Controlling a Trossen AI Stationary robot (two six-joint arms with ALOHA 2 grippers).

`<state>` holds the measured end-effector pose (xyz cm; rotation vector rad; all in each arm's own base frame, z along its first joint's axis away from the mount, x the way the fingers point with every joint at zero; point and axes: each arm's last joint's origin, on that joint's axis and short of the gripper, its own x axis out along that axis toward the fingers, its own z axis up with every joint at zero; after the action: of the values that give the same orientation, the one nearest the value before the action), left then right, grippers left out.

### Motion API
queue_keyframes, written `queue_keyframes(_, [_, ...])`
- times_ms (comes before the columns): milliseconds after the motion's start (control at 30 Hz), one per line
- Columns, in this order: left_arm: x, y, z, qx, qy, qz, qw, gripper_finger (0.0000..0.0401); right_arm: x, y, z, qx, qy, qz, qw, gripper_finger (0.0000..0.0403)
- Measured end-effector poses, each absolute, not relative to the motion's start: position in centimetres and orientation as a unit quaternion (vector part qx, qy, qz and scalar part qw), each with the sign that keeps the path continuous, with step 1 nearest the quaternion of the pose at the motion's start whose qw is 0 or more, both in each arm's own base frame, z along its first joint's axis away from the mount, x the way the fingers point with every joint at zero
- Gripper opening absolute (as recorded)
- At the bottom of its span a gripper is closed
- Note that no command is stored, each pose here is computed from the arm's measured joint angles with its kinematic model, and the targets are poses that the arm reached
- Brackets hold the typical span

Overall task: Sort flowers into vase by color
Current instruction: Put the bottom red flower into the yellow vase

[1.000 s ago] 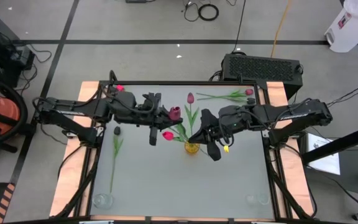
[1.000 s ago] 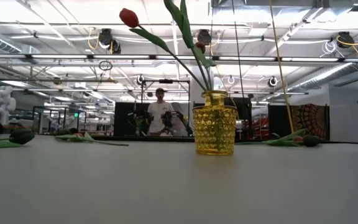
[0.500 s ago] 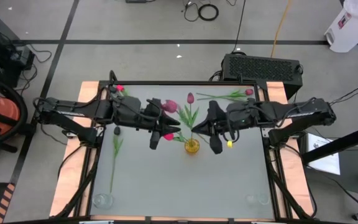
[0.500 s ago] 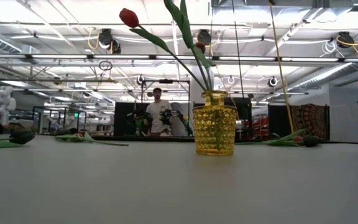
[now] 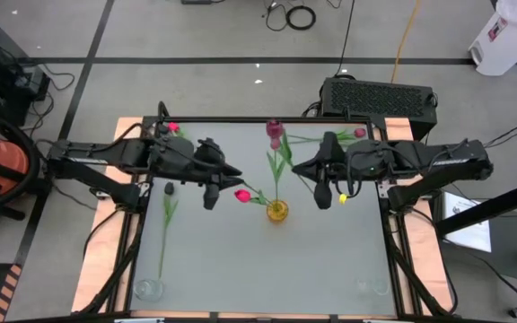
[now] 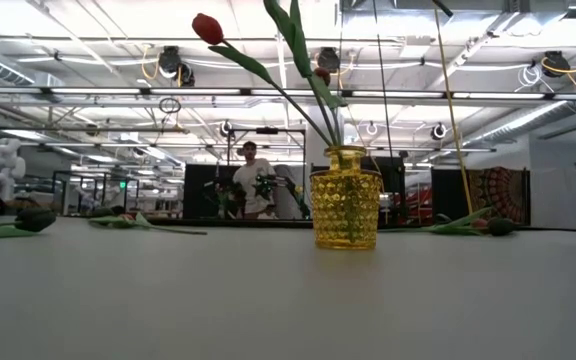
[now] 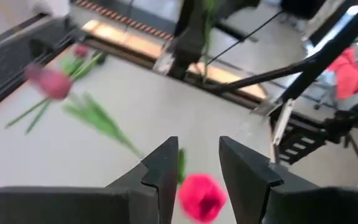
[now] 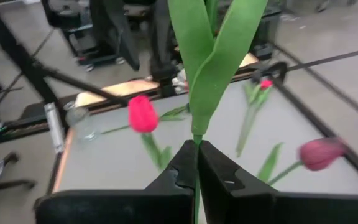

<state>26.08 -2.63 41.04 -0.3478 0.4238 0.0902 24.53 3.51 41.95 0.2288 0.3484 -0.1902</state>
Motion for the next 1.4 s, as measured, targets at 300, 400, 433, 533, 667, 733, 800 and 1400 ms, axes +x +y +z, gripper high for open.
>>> queue_keyframes(300, [23.2, -2.2, 40.6, -0.190, 0.275, 0.089, 0.938, 0.0123, 24.0, 4.9, 42.4, 0.092, 0.135, -0.170, 0.972, 0.0000])
queue_keyframes(400, [22.6, -2.1, 40.4, -0.191, 0.296, 0.096, 0.931, 0.0123, 23.8, 5.4, 42.5, 0.087, 0.124, -0.188, 0.970, 0.0000])
queue_keyframes(433, [22.4, -2.1, 40.3, -0.189, 0.302, 0.098, 0.929, 0.0123, 23.8, 5.5, 42.5, 0.085, 0.121, -0.190, 0.971, 0.0000])
queue_keyframes(533, [22.0, -2.1, 40.0, -0.185, 0.321, 0.102, 0.923, 0.0123, 23.8, 6.0, 42.5, 0.085, 0.113, -0.191, 0.971, 0.0000])
queue_keyframes(667, [21.8, -2.0, 39.8, -0.181, 0.338, 0.106, 0.918, 0.0123, 24.4, 6.6, 41.1, 0.090, 0.101, -0.181, 0.974, 0.0000])
queue_keyframes(733, [21.7, -2.0, 39.6, -0.178, 0.347, 0.108, 0.914, 0.0123, 24.7, 7.0, 40.0, 0.093, 0.096, -0.183, 0.974, 0.0000])
queue_keyframes(800, [21.6, -2.0, 39.5, -0.177, 0.354, 0.110, 0.912, 0.0123, 25.0, 7.3, 38.9, 0.099, 0.086, -0.178, 0.975, 0.0000])
queue_keyframes(1400, [20.5, -3.7, 38.7, -0.197, 0.411, 0.102, 0.884, 0.0123, 25.6, 7.7, 30.5, 0.120, -0.022, -0.156, 0.980, 0.0000])
